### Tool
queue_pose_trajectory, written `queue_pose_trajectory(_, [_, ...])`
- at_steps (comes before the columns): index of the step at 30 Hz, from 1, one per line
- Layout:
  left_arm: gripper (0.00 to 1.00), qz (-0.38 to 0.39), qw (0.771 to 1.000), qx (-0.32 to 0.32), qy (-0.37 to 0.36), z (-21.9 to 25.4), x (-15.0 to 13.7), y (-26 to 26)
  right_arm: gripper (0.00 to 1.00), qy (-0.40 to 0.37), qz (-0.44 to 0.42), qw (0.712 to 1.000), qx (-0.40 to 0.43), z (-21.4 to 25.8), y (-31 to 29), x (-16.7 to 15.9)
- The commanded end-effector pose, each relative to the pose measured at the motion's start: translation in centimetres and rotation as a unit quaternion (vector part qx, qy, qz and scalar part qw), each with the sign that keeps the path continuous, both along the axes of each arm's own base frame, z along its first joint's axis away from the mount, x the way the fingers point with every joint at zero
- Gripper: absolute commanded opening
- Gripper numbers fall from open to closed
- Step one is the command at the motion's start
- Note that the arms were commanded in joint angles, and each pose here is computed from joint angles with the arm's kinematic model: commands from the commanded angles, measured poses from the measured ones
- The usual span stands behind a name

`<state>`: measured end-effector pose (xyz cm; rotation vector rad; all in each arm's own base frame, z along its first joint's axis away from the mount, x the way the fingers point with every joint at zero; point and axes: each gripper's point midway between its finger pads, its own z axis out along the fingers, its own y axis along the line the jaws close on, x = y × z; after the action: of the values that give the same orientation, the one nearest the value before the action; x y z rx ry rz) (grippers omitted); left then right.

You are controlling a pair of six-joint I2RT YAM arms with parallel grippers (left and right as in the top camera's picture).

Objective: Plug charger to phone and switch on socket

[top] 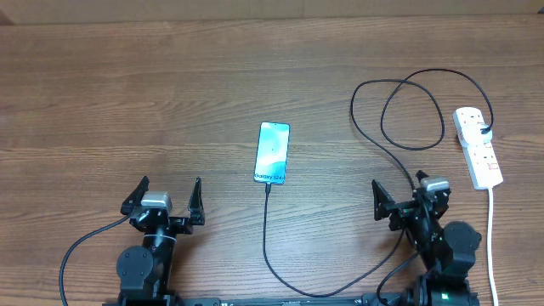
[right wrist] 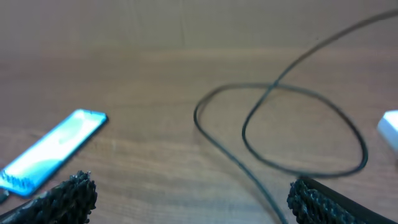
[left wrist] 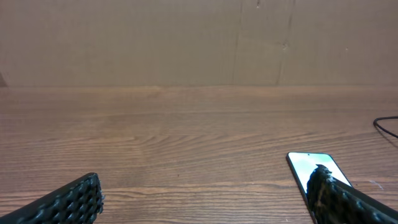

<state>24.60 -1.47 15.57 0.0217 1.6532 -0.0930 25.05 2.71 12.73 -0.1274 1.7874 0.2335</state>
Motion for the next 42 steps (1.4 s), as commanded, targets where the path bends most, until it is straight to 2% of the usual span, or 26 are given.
queue_pose_trajectory(1, [1.0,-0.003,1.0,0.011,-0.005,0.1,0.0,-0.1,1.0,-0.011,-0.003,1.0,0.016,0.4,0.1,-0.1])
queue_pose_trajectory(18, [1.0,-0.003,1.0,0.011,-0.005,0.1,0.0,-0.1,1.0,-0.113,-0.001,0.994,0.003,5.0,0.2,-0.9])
queue_pose_trajectory(42, [1.0,-0.003,1.0,0.011,-0.005,0.1,0.0,-0.1,1.0,-0.113,-0.006,0.994,-0.002,5.0,0.0,-0.9])
